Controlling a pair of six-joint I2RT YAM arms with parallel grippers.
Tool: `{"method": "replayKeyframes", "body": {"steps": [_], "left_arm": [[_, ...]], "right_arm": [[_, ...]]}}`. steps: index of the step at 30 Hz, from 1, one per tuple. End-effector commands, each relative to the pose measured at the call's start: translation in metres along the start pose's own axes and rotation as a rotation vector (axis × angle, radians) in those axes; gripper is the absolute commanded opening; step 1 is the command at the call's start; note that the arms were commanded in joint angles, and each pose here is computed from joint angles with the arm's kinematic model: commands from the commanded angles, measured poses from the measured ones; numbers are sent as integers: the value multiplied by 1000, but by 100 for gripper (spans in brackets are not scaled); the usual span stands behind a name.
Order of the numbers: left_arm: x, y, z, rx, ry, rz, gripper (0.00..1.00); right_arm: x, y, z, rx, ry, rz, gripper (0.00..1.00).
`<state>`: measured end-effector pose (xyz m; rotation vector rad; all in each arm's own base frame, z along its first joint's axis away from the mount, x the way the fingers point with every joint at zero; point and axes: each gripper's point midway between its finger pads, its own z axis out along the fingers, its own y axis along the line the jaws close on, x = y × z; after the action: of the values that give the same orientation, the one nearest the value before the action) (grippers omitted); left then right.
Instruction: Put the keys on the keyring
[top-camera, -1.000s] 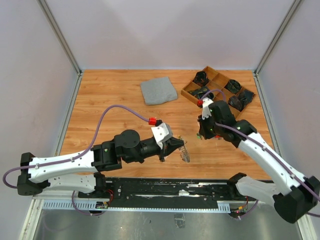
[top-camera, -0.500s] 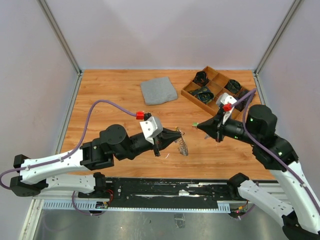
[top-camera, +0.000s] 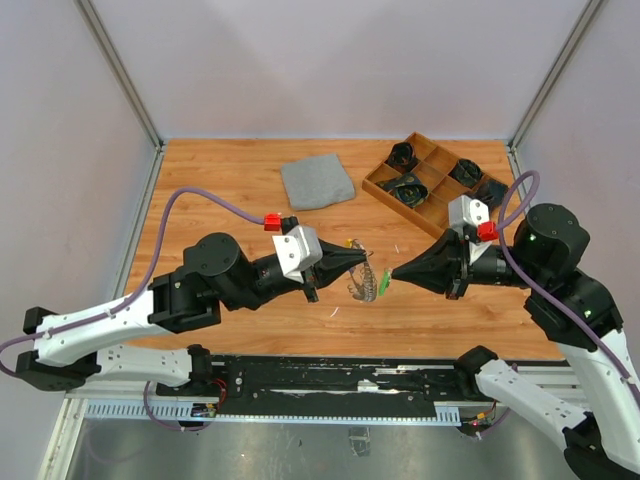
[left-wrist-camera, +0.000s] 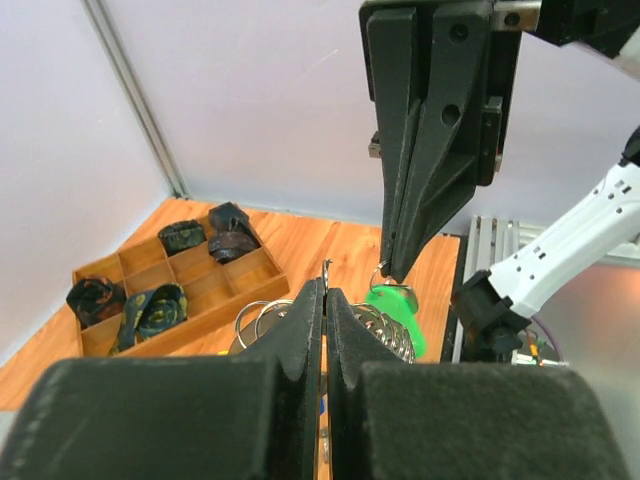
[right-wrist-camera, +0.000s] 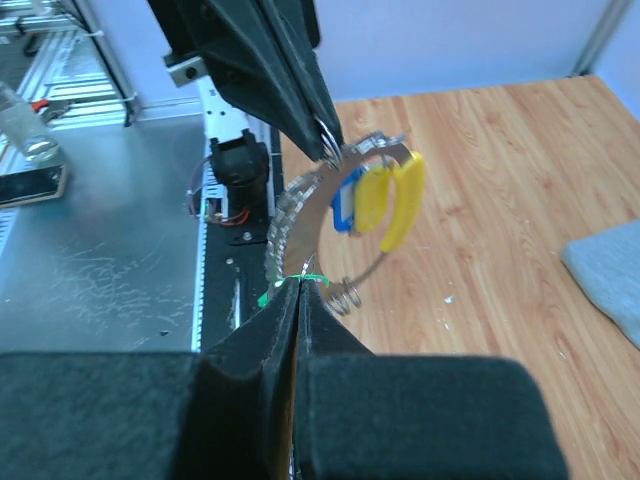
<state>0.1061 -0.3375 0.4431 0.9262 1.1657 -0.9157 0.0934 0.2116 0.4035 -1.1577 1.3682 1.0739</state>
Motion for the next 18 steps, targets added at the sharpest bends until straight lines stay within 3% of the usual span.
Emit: {"method": "replayKeyframes", "body": {"steps": [1, 10, 18], "left_arm": [[-10, -6, 3, 62, -12, 54, 0], [-7, -12, 9, 110, 38, 127, 1], [-4, -6, 11, 14, 103, 324, 1]], "right_arm": [[-15, 33, -4, -173, -35, -41, 1], [-23, 43, -9, -210, -46, -54, 1], [-25, 51, -14, -243, -33, -80, 0]]}}
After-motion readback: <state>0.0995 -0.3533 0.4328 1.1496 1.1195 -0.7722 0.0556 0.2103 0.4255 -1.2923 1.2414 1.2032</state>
